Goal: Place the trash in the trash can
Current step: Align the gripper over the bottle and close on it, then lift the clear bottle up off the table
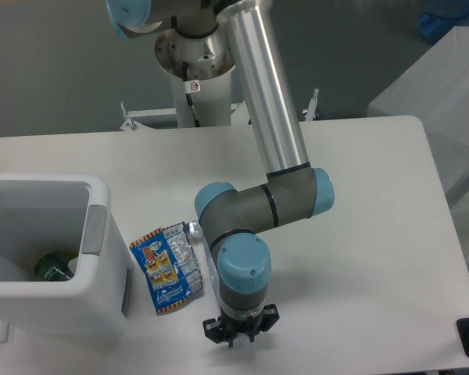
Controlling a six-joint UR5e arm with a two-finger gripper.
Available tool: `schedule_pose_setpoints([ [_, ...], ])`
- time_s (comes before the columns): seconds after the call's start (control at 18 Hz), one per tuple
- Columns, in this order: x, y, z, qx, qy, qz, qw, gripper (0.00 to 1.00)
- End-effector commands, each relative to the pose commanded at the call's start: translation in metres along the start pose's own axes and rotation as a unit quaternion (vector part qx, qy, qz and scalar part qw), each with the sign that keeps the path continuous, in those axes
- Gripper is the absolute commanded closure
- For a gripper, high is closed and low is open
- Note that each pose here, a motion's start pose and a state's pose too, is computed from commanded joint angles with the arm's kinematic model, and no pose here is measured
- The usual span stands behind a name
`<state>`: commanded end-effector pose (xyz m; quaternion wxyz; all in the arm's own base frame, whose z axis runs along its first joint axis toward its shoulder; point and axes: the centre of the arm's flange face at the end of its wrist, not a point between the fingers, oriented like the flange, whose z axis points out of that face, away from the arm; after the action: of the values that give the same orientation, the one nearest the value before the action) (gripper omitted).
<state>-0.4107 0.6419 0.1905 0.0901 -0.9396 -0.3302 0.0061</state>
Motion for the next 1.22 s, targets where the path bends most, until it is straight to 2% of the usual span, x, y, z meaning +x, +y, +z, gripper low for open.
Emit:
schedule_pose_setpoints([
  [0.17,0.000,0.001,0.001,-0.001,-0.004,0.001,1.0000,0.60],
  [0.67,0.003,0.000,-0.009,0.005,-0.007,0.005,1.0000,0.60],
  [0.83,0.004,-0.005,-0.038,0.026,-0.008,0.008,0.9996,0.60],
  [1.22,-0.001,-0.027,-0.143,0.118,-0.016,0.008,0.9928,0.60],
])
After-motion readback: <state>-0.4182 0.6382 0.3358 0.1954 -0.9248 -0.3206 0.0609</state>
